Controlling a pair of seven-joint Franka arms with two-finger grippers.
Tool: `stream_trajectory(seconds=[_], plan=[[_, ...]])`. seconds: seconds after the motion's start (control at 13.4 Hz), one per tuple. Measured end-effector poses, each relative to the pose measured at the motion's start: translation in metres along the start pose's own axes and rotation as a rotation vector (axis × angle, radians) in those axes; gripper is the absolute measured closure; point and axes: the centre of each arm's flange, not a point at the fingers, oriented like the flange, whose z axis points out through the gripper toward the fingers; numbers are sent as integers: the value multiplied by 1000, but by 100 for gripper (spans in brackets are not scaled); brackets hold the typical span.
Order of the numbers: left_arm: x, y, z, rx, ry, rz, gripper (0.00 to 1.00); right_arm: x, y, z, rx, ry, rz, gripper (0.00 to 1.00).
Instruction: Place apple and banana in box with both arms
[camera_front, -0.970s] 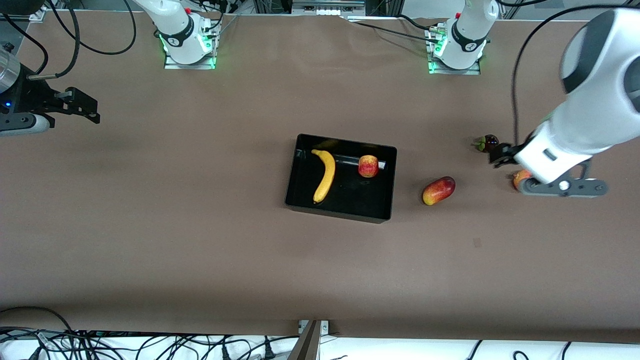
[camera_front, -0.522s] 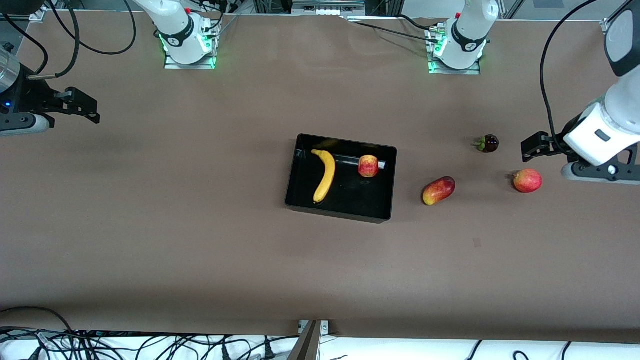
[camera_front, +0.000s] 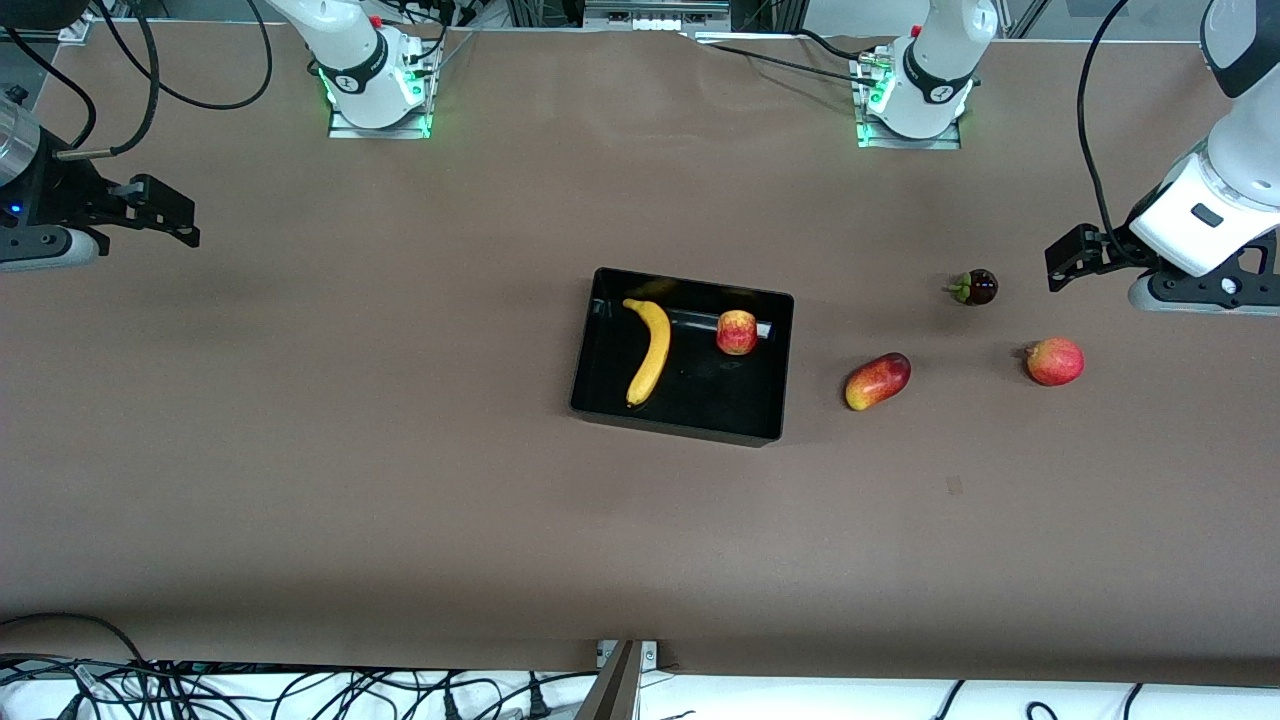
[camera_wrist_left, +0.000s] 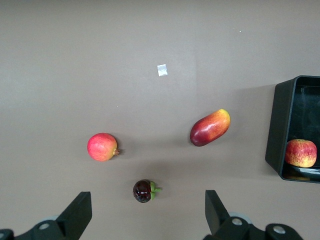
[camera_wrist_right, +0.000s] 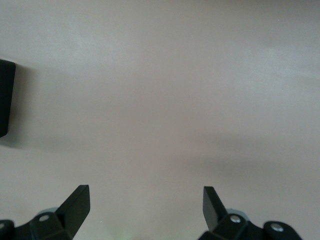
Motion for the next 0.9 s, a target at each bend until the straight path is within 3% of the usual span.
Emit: stream_trajectory(seconds=[0.9], plan=[[3, 7, -3, -1, -34, 13, 0, 0, 0, 0, 0, 0, 0, 0]])
